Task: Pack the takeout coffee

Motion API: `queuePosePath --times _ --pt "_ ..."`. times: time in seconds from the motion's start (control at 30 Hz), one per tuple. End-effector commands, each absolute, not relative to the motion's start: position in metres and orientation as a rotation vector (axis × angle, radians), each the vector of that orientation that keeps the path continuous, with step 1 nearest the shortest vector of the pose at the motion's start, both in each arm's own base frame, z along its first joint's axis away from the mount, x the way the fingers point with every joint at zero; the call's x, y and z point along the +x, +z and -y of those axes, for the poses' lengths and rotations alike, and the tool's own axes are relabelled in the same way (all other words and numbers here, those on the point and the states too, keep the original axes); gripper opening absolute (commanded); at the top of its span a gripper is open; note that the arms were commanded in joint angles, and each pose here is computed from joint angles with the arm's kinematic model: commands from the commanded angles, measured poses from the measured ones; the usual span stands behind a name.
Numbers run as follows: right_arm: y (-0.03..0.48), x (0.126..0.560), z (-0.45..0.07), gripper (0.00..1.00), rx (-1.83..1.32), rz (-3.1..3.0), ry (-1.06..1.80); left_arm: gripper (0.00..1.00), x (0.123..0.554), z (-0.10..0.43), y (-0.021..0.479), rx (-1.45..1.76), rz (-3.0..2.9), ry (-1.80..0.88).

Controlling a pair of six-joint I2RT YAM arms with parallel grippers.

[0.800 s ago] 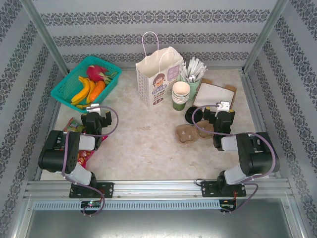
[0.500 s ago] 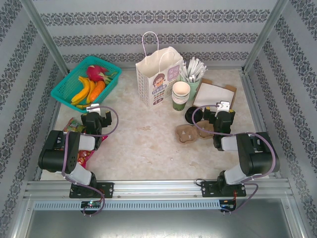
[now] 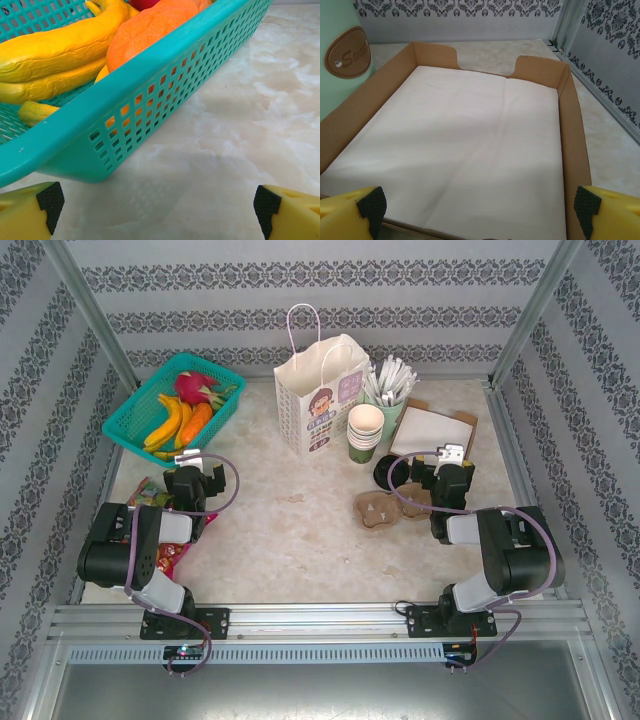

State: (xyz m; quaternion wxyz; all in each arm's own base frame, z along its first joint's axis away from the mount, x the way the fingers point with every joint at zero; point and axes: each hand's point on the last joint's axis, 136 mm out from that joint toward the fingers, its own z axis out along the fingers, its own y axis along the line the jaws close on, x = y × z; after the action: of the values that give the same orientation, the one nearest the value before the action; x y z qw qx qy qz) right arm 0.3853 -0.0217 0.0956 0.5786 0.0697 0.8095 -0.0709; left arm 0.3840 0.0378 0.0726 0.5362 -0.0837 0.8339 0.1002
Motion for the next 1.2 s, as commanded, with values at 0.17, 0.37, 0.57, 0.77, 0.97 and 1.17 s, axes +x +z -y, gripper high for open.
queuePosePath --times 0.17,0.37,0.57,0.77,0.97,1.17 --pt "0.121 0.393 0.011 0.98 0.115 -1.853 -0.111 1.0 0.398 -0.024 0.096 -0.134 -1.961 0.188" --pt "0.147 0.38 0.016 0.98 0.143 -1.818 -0.124 1.0 0.403 -0.025 0.144 -0.168 -1.991 0.189" --pt "0.172 0.37 0.006 0.98 0.226 -1.851 0.024 1.0 0.397 -0.015 0.192 -0.325 -1.954 0.077" --pt "0.166 0.36 -0.031 0.98 0.282 -2.044 0.324 1.0 0.38 0.041 0.218 -0.31 -2.026 -0.086" --pt "0.16 0.353 -0.058 0.98 0.369 -2.199 0.51 1.0 0.355 0.037 0.211 -0.521 -2.11 -0.152" --pt "0.167 0.355 -0.074 0.97 0.529 -2.288 0.611 1.0 0.352 0.052 0.187 -0.563 -2.263 -0.222"
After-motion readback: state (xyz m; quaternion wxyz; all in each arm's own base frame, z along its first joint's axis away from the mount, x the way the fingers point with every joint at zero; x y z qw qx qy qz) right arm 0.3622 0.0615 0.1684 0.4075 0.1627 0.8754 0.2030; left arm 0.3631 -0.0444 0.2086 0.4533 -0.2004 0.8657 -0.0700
